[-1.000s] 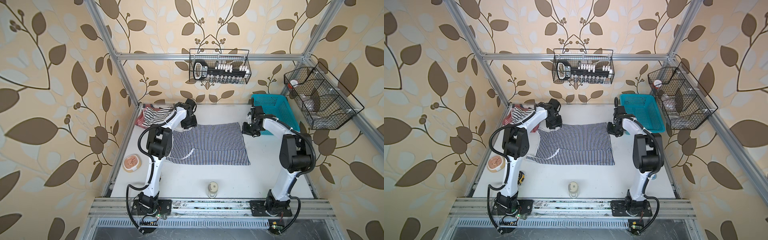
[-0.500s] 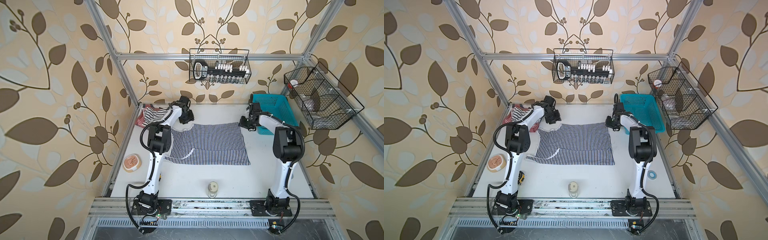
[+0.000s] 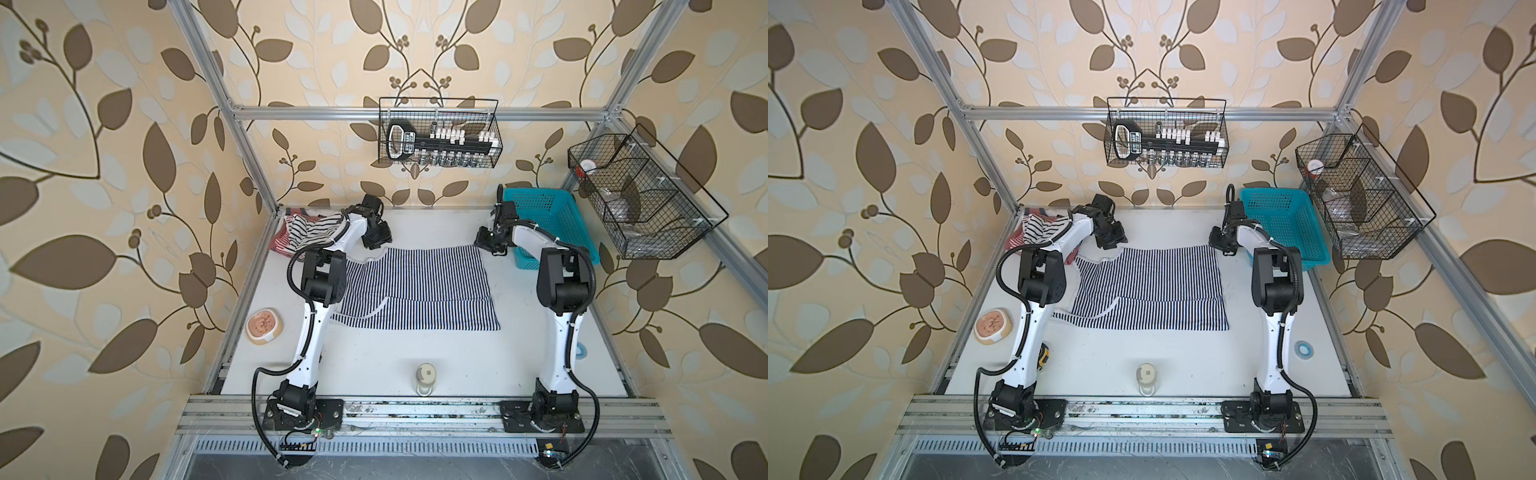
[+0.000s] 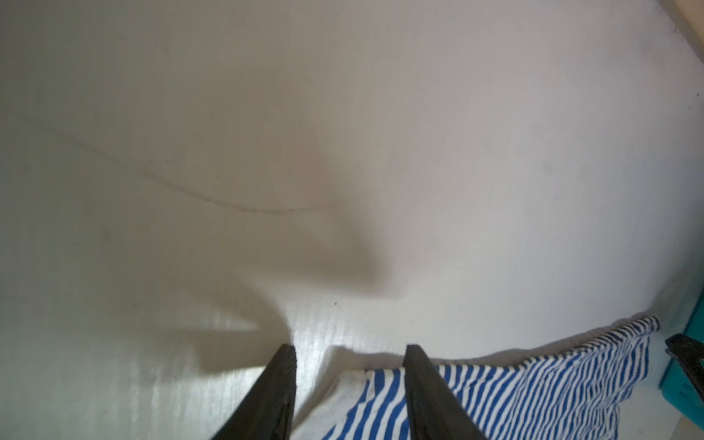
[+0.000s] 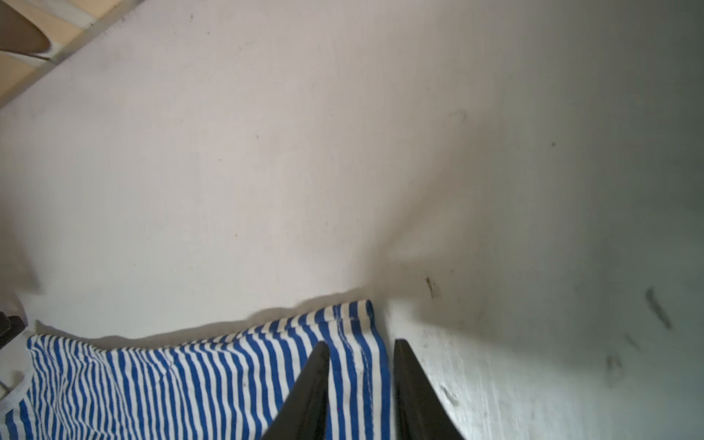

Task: Fold and stack tank tops
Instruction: Fold the tank top at the center of the table.

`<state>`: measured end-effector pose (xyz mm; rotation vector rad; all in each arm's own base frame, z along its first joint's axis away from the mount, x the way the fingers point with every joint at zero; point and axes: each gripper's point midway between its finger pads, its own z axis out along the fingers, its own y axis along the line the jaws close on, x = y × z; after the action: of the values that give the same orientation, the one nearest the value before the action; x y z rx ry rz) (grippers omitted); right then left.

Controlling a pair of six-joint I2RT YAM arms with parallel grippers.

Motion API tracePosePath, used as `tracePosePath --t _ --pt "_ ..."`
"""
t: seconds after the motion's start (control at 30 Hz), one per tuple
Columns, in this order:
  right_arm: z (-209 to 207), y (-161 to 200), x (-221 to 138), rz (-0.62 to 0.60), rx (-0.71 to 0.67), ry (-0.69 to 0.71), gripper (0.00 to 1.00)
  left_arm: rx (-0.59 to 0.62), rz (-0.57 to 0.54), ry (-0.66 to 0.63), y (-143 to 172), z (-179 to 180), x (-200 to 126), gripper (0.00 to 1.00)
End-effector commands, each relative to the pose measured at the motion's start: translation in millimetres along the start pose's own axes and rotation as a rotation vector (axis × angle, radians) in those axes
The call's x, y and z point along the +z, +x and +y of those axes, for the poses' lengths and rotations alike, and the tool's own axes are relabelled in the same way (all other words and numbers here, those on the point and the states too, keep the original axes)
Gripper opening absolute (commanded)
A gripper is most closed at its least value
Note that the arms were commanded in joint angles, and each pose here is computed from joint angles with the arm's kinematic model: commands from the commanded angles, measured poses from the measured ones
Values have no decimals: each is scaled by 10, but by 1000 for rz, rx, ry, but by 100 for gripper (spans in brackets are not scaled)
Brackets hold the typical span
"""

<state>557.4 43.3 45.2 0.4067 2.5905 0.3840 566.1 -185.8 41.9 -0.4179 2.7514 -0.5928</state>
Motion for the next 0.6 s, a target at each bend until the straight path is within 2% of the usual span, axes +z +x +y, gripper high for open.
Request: tracePosePath --t 0.0,0.57 --pt "-23 29 89 31 11 5 29 -2 29 6 36 -14 -17 45" --pt "-69 97 211 86 -34 76 26 33 105 -14 279 22 -115 38"
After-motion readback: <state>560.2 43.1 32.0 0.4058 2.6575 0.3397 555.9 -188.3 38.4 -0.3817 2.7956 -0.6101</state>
